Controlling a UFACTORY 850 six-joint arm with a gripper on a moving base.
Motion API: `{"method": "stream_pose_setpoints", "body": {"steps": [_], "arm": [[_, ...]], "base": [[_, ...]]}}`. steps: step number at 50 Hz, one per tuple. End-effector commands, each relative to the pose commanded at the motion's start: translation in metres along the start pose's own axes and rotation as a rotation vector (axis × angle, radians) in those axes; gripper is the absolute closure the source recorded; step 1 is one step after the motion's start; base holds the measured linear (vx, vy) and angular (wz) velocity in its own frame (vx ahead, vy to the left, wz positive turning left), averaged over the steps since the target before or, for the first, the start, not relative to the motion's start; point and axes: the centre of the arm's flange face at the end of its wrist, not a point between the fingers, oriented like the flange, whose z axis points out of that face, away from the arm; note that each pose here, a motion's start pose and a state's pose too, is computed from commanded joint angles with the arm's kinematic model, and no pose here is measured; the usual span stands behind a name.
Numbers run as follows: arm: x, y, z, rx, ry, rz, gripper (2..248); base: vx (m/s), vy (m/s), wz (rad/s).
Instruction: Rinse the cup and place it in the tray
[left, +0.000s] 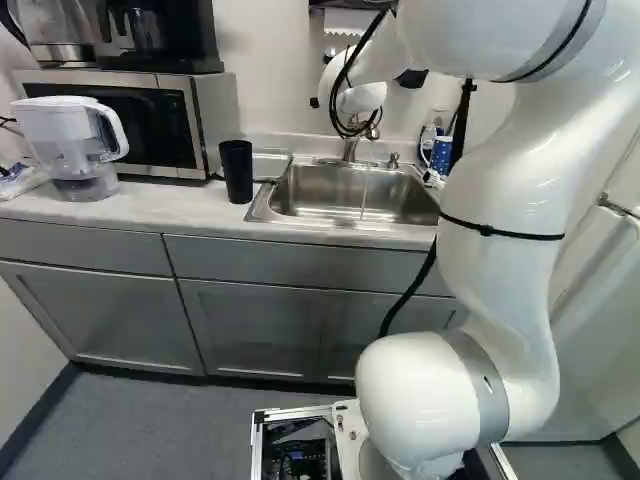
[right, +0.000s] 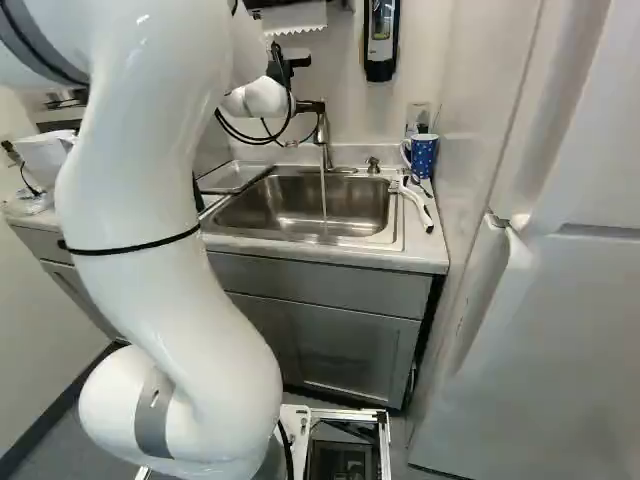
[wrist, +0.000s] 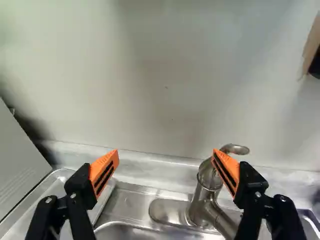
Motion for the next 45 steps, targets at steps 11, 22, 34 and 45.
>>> {"method": "stream_pose_setpoints", "body": {"steps": [11,22,34,45], "arm": [[-0.003,0.000,-0.022,-0.001,-0.006,0.000,3],[-0.006,0.004,-0.044,-0.006,-0.011,0.001,3],[-0.011,0.010,-0.069,-0.018,-0.014,0.004,3],[-0.015,0.017,-0.090,-0.031,-0.015,0.006,3]], "base": [[0.000,0.000,0.000],[0.000,0.000,0.000],[0.000,0.000,0.000],[0.000,0.000,0.000]]}}
